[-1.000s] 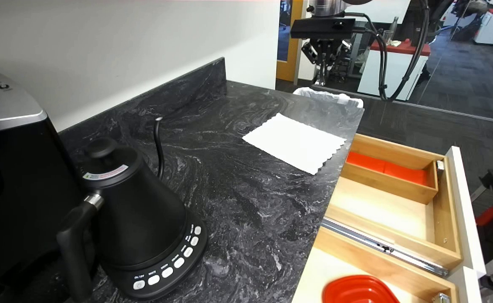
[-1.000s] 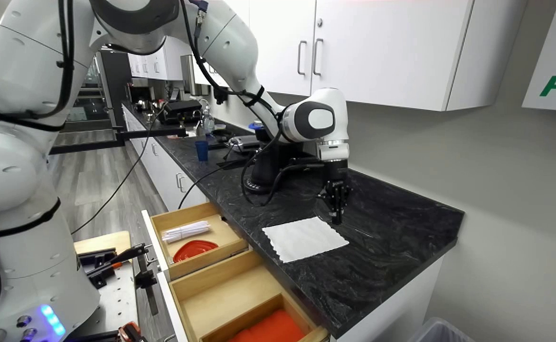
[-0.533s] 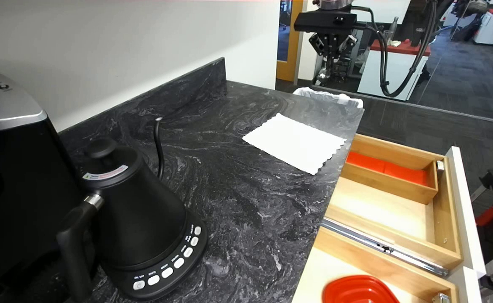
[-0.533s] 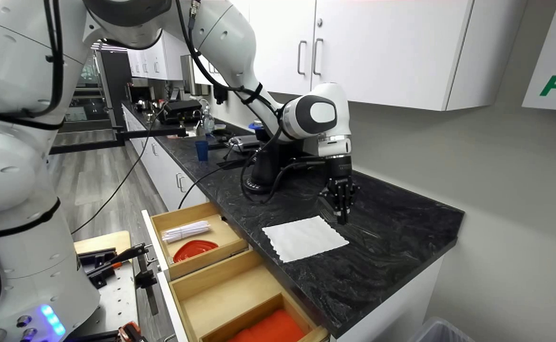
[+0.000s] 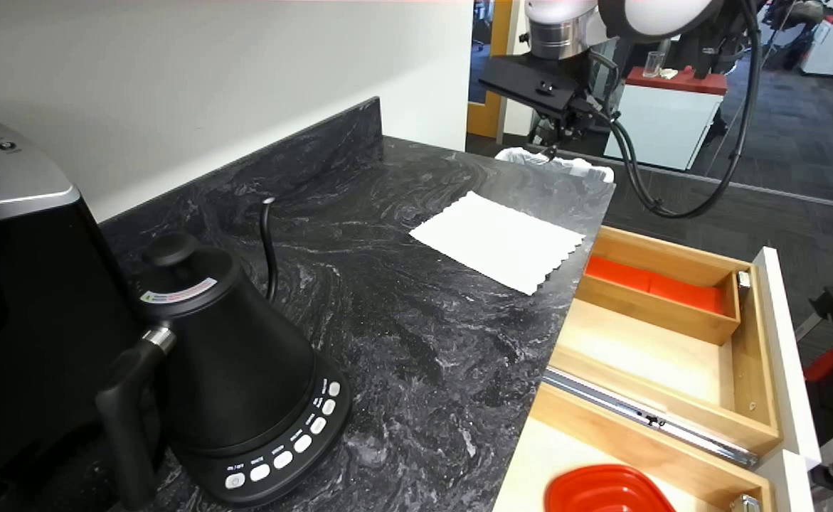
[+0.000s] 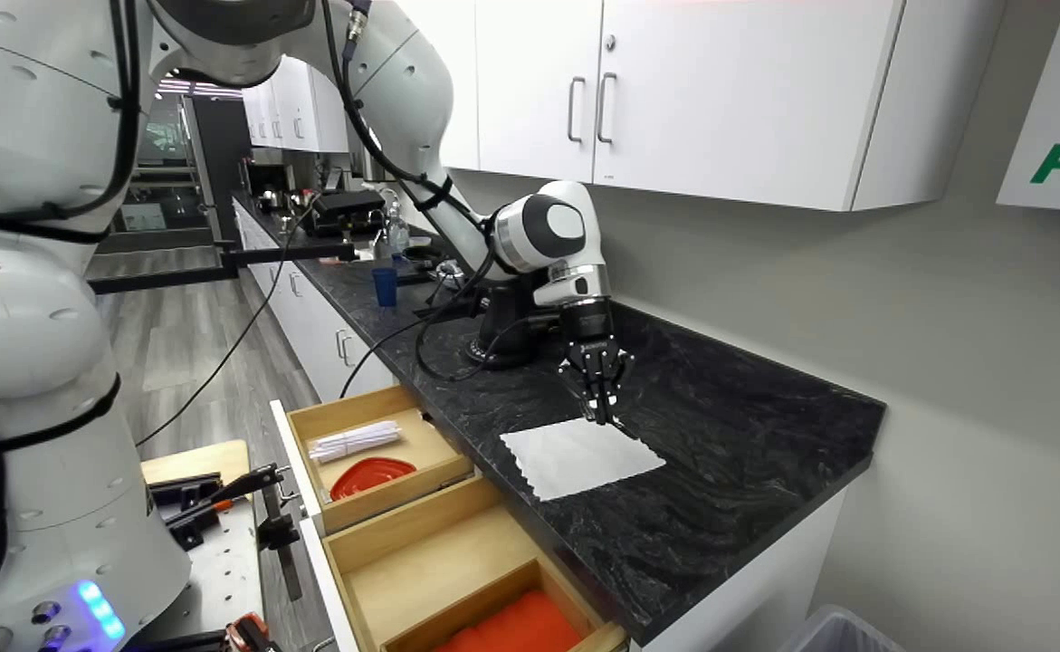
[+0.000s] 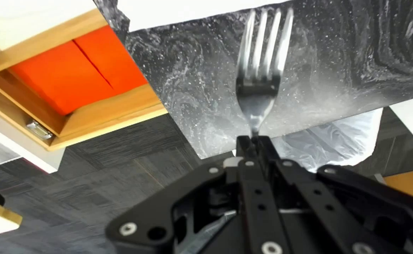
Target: Remove the fork from the counter and place it inside the open drawer on the right
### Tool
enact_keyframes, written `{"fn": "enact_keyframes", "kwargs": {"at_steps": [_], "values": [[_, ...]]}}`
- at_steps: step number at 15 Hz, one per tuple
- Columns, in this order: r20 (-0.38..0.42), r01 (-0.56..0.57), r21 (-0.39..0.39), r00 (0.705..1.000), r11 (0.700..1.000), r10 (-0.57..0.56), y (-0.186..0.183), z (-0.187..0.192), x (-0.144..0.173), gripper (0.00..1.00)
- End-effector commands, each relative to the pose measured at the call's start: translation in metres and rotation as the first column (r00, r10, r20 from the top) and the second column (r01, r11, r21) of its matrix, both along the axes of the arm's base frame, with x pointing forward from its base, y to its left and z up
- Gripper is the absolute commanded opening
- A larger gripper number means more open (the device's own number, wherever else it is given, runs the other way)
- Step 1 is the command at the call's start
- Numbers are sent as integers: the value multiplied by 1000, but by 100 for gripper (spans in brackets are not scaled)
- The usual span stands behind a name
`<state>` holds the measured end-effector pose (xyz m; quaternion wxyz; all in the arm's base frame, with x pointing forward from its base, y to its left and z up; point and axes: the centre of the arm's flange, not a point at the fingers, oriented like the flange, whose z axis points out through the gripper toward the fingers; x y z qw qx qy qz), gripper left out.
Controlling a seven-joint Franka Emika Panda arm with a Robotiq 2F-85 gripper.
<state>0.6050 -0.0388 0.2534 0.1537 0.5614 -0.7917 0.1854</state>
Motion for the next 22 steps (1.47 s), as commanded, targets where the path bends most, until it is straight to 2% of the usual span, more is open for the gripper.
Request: {"fn": "enact_keyframes", "kwargs": {"at_steps": [1,8,13,14,22], "values": [[55,98,-31,994,995,-96,22,4,-32,4],[92,104,-12,991,995,-102,49,-10,-34,4],[106,94,-24,990,995,-91,54,-13,-36,4],[73,82,-29,994,996,-80,57,-22,-20,4],[66,79,-22,995,997,-77,59,-26,-20,6]]}}
